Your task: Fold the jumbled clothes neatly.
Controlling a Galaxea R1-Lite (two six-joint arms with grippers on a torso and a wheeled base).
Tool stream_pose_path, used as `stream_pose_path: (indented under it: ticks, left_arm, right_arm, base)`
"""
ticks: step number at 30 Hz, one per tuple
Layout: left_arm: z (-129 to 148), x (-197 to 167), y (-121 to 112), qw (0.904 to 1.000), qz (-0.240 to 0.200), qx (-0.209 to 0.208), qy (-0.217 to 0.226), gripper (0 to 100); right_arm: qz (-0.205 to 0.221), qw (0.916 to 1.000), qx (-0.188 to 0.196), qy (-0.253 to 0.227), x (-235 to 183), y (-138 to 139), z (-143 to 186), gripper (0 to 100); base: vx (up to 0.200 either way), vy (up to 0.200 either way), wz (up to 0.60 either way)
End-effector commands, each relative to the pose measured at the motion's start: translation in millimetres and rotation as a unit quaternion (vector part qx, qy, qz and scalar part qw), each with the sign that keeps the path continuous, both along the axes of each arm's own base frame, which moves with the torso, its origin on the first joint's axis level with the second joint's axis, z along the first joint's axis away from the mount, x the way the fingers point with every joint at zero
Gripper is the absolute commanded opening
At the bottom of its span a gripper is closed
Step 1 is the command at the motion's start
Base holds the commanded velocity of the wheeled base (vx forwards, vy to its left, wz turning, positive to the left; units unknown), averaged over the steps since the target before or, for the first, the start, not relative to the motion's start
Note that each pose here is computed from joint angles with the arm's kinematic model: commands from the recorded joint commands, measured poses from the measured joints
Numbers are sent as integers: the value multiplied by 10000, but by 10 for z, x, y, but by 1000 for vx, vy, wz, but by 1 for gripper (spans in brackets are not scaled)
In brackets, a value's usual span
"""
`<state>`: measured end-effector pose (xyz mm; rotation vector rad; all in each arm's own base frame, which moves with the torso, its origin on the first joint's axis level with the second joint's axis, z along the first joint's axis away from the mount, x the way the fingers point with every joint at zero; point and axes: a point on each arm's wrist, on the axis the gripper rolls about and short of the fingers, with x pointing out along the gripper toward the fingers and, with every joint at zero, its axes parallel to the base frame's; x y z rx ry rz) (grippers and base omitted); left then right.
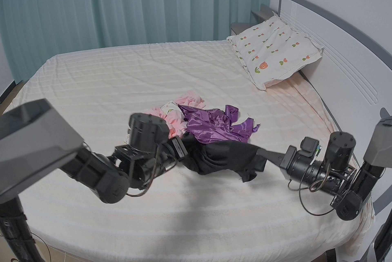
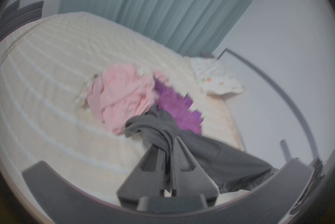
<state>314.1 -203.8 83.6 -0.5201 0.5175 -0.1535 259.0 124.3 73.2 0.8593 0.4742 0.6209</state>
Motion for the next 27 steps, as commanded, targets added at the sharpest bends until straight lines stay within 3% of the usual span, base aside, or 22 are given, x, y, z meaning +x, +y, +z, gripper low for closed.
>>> stream_pose_path:
  ticks: [1,2,4,9,13,17,21,27]
  left_arm:
    - [1231,-456,557,9825,334,-936,-1574,0]
    - [1250,-462,572,9819,347,-943,-1603,0]
    - [1499,-565,792,9729,552,-941,-2036,0]
    - [1604,-684,1004,9671,792,-946,-2224,0]
    - [1239,-780,1055,9804,801,-668,-1673,0]
    - [1050,-832,1069,9862,777,-560,-1352,0]
    - [869,-890,1068,9889,663,-874,-1000,0]
    - [721,-1003,1109,9852,705,-1327,-820,0]
  right_arm:
    - [-332,9751,794,-2043,-82,-264,1164,0]
    - [-331,9746,801,-2065,-86,-269,1185,0]
    - [-362,9673,853,-2361,-120,-385,1538,0]
    - [-328,9697,813,-2280,-143,-433,1654,0]
    - [-245,9819,649,-1760,-86,-369,1362,0]
    - [-209,9870,579,-1483,-80,-338,1203,0]
    - [-160,9942,408,-978,-108,-325,924,0]
    - [-187,9965,345,-740,-100,-319,700,0]
  base:
    - [0,0,0]
    - [0,0,0]
    - [0,0,0]
    - [0,0,0]
    - [0,0,0]
    - [0,0,0]
    - [0,0,0]
    - [-33,0,0]
